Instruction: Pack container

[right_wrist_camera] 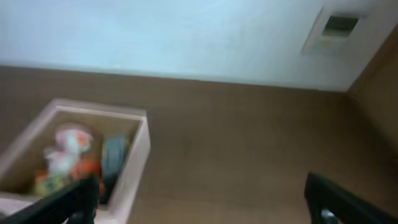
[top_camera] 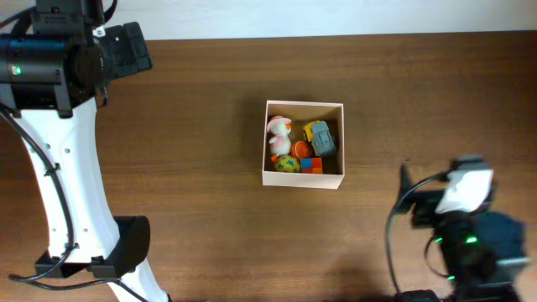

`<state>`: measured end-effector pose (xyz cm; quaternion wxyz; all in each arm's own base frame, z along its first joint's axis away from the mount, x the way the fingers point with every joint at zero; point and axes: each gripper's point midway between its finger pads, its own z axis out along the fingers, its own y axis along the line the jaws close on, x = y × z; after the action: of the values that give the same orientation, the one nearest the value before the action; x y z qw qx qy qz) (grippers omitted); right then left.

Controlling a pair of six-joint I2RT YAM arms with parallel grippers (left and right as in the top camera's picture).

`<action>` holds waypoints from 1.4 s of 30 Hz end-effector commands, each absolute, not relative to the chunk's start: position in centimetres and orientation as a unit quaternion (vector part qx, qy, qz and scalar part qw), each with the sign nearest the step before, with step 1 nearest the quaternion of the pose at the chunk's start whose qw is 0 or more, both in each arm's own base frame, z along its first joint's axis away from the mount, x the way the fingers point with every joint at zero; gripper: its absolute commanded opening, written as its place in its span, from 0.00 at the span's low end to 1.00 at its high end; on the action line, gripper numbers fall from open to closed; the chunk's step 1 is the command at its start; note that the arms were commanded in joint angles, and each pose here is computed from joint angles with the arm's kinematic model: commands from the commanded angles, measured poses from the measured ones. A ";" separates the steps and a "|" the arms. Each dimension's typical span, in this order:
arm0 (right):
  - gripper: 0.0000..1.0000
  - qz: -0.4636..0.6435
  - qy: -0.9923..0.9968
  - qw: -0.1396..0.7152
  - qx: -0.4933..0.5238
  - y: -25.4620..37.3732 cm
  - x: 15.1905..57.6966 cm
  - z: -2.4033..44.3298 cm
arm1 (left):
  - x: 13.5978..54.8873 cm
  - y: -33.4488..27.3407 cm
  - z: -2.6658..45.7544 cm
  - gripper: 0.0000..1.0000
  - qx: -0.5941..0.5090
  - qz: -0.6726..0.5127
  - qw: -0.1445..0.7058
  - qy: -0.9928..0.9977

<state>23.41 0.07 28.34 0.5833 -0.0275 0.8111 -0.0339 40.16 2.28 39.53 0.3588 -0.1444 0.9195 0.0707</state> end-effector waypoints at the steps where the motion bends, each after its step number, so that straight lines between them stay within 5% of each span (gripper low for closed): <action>1: 0.99 -0.031 0.816 0.576 -0.033 0.2 22.8 23.0 | 39.4 2.6 40.6 0.99 -0.142 0.076 0.372 0.914; 14: 0.99 -0.022 0.826 0.562 0.016 -0.8 21.7 12.8 | 39.4 2.6 40.6 0.99 -0.142 0.076 0.372 0.914; 42: 0.99 -0.022 0.833 0.552 0.015 -0.7 21.6 11.3 | 39.4 2.6 40.6 0.99 -0.142 0.076 0.372 0.914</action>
<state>21.60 -0.64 11.41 0.5500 0.0089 0.8348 -0.0243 40.16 2.28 39.53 0.3587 -0.1441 0.9195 0.0706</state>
